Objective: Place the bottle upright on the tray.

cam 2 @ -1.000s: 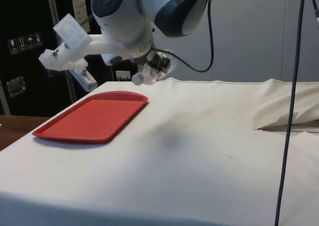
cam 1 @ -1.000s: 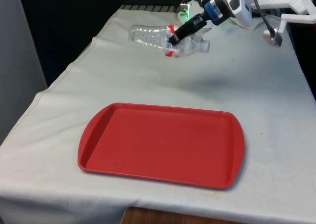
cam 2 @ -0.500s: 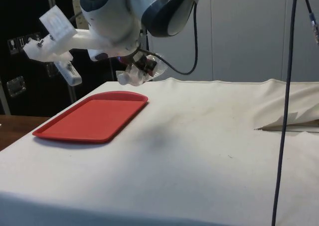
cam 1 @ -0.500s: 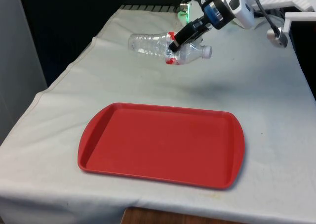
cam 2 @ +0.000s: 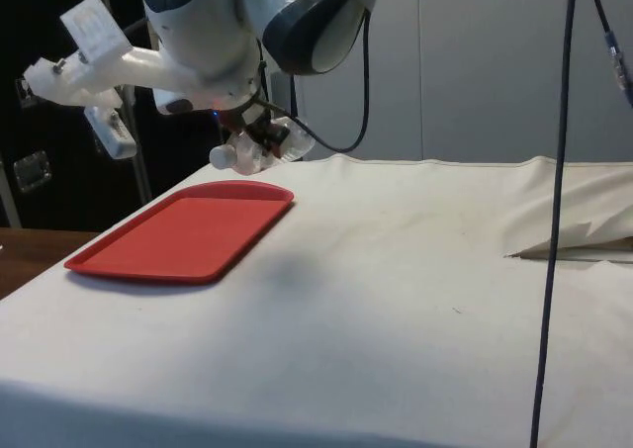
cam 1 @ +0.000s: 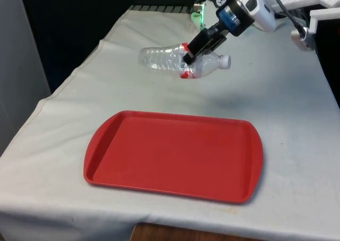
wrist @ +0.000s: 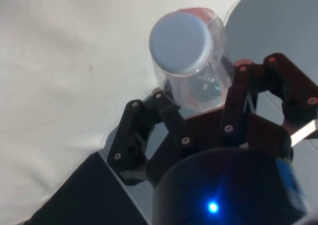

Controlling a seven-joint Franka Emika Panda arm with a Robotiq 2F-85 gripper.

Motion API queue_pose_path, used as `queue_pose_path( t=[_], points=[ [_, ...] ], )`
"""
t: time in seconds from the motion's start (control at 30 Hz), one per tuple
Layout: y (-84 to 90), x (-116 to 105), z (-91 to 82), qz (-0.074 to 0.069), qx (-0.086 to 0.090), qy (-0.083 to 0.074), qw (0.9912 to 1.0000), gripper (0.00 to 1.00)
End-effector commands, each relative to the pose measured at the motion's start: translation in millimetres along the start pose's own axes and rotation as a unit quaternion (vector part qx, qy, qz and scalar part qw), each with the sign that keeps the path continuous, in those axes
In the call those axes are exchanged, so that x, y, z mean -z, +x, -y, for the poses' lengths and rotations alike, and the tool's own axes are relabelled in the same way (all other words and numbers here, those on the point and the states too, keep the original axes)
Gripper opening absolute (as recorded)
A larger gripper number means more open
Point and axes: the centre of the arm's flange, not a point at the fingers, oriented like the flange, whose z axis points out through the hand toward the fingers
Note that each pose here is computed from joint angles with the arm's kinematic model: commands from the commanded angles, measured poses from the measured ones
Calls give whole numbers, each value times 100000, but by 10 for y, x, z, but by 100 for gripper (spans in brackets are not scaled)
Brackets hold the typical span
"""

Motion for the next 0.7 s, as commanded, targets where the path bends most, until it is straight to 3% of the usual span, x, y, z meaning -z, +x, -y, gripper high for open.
queue_pose_path(
  t=[0.0, 0.23, 0.27, 0.3, 0.53, 0.57, 0.67],
  points=[
    [21, -5, -42, -1037, -511, 46, 99993, 14],
    [60, -46, -186, -3421, -2320, -413, 99914, 14],
    [56, -45, -153, -2703, -1955, -479, 99943, 14],
    [69, -52, -201, -3720, -2501, -469, 99898, 14],
    [101, -102, -346, -6103, -4132, -971, 99723, 14],
    [95, -94, -328, -5574, -3949, -1058, 99761, 14],
    [111, -125, -396, -7057, -4816, -1200, 99627, 14]
  ],
)
